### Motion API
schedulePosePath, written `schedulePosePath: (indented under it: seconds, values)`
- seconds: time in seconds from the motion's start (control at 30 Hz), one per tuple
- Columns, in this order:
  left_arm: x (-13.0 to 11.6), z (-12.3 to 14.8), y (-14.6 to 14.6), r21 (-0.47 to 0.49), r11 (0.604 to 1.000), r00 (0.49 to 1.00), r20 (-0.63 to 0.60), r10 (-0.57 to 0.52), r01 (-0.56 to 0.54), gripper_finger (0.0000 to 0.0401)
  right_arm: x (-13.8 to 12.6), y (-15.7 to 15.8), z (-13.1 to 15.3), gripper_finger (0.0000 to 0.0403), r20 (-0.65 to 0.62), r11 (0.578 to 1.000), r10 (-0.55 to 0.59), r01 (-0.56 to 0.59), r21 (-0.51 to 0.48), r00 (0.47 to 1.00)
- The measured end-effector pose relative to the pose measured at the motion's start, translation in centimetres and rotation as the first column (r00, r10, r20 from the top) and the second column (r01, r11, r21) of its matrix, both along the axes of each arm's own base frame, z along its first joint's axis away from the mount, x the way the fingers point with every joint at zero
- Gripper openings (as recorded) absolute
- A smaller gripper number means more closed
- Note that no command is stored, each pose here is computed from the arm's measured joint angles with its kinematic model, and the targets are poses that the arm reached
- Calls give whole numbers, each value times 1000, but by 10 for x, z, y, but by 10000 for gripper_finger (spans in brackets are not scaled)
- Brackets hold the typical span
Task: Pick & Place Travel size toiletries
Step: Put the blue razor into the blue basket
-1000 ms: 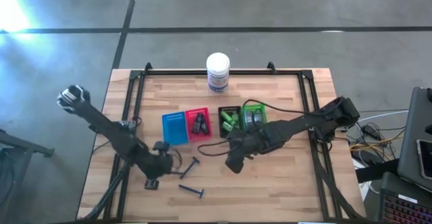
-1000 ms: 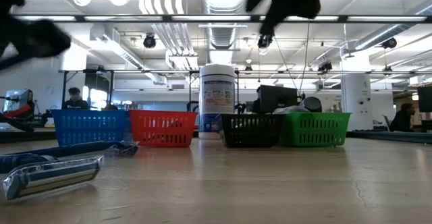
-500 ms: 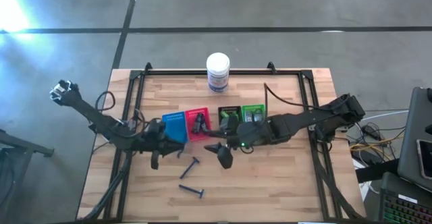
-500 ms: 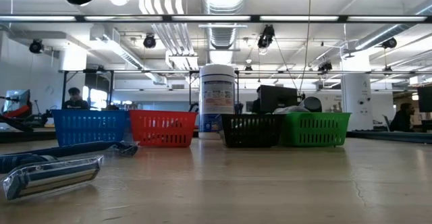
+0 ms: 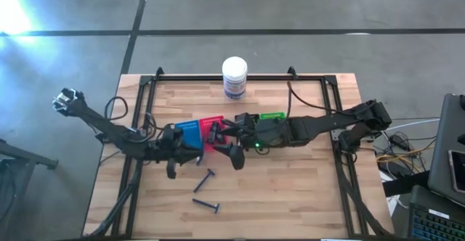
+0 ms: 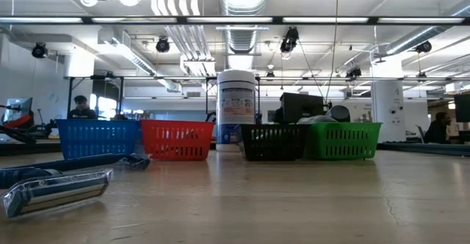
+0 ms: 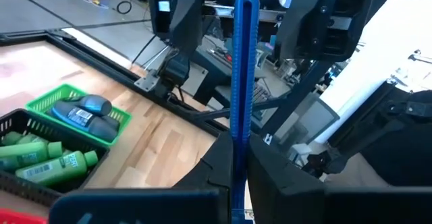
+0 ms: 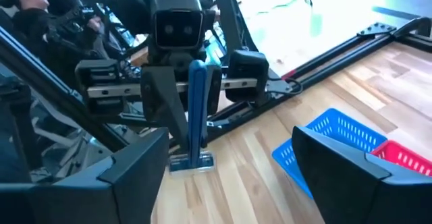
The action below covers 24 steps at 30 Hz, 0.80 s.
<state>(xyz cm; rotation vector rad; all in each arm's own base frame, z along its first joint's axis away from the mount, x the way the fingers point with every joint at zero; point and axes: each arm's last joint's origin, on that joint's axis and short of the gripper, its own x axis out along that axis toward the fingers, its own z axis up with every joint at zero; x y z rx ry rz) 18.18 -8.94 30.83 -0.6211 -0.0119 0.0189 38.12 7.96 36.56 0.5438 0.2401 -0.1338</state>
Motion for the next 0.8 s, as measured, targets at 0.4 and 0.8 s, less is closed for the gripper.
schedulePosePath:
  seconds: [0.4, 0.8]
  values:
    - [14, 4, 8, -6, 1000, 1000, 11, 0, 0, 24, 14, -1, -10, 322, 27, 1000, 17, -16, -13, 999]
    - [21, 6, 7, -9, 1000, 1000, 26, -5, 6, 25, 17, -8, -7, 297, 61, 1000, 28, -27, -10, 998]
